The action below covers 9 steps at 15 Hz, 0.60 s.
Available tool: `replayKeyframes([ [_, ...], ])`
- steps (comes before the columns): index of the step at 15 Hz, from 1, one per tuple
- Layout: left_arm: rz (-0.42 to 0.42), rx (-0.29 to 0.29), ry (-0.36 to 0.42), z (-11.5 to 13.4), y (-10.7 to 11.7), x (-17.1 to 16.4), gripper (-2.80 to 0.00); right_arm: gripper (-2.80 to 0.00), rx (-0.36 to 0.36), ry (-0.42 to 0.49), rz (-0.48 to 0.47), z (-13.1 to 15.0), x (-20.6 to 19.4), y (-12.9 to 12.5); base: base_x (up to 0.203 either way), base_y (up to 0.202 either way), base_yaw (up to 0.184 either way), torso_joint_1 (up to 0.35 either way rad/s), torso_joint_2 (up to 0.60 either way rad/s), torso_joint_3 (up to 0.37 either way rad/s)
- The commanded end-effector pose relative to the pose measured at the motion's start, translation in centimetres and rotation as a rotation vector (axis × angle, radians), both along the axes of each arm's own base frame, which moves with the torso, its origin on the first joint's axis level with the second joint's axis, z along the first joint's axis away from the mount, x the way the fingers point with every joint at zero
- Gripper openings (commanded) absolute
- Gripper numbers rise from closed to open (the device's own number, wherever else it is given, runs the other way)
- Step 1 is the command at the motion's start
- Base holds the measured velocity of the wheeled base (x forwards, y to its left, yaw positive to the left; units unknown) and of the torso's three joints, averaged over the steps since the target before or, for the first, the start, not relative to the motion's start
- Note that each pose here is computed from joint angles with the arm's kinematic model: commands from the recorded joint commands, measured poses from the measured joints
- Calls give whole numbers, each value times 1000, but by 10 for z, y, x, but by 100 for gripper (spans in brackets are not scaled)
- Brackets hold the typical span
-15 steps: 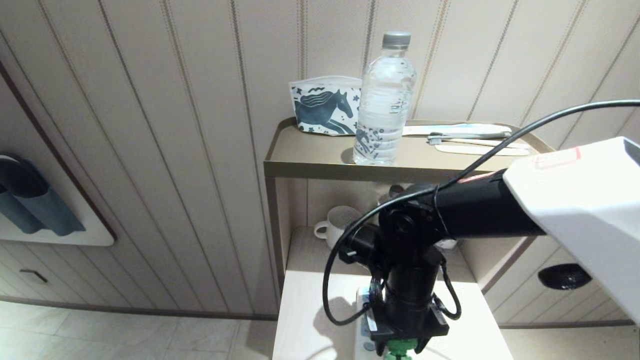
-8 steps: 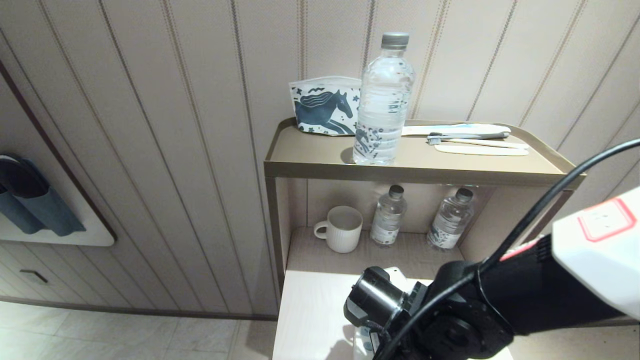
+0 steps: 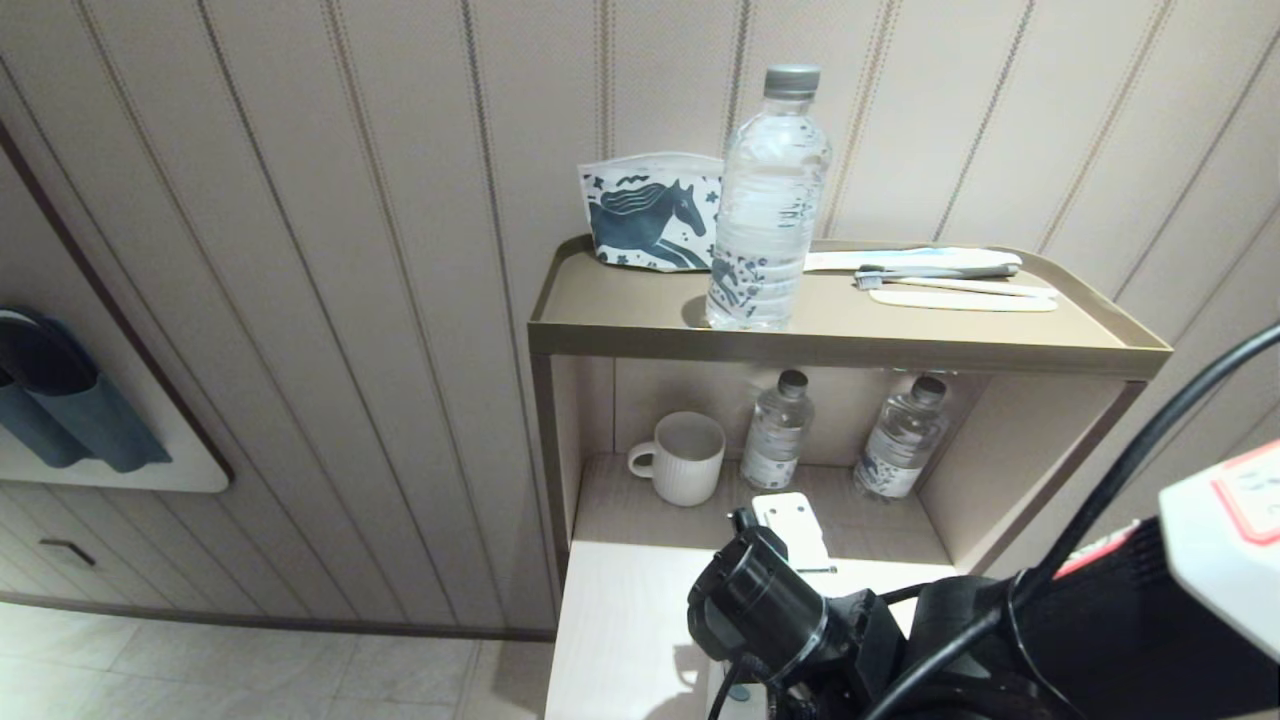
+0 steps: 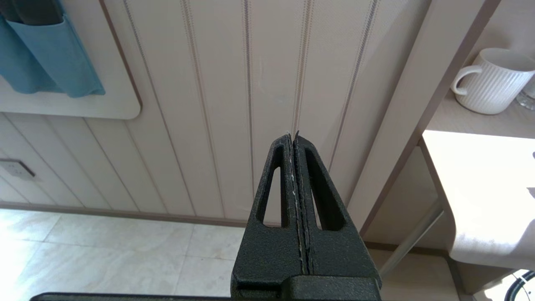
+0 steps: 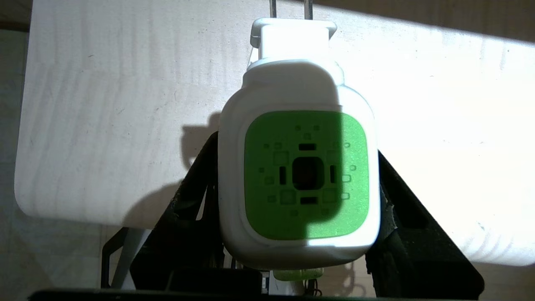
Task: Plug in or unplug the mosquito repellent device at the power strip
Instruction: Insert the plug into the socket
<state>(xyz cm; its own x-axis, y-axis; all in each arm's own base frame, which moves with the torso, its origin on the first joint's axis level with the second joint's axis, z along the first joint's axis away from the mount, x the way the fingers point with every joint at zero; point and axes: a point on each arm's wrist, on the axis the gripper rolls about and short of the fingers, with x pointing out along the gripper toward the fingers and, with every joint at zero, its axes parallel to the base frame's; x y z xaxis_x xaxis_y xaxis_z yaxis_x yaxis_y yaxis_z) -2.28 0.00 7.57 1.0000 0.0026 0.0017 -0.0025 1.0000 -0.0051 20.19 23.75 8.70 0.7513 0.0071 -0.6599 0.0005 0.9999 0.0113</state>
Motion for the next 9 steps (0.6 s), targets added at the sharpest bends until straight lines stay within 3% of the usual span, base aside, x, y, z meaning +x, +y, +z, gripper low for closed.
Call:
replayKeyframes([
  [1, 1, -1, 2, 0, 0, 0, -280, -280, -33, -16, -14, -19, 5, 4, 0, 0, 0, 0, 0, 0],
  [4, 1, -1, 2, 0, 0, 0, -280, -280, -19, -87, -13, -29, 13, 12, 0, 0, 0, 0, 0, 0],
  [9, 1, -1, 2, 0, 0, 0, -280, -280, -78, -132, -32, -41, 19, 18, 0, 0, 0, 0, 0, 0],
])
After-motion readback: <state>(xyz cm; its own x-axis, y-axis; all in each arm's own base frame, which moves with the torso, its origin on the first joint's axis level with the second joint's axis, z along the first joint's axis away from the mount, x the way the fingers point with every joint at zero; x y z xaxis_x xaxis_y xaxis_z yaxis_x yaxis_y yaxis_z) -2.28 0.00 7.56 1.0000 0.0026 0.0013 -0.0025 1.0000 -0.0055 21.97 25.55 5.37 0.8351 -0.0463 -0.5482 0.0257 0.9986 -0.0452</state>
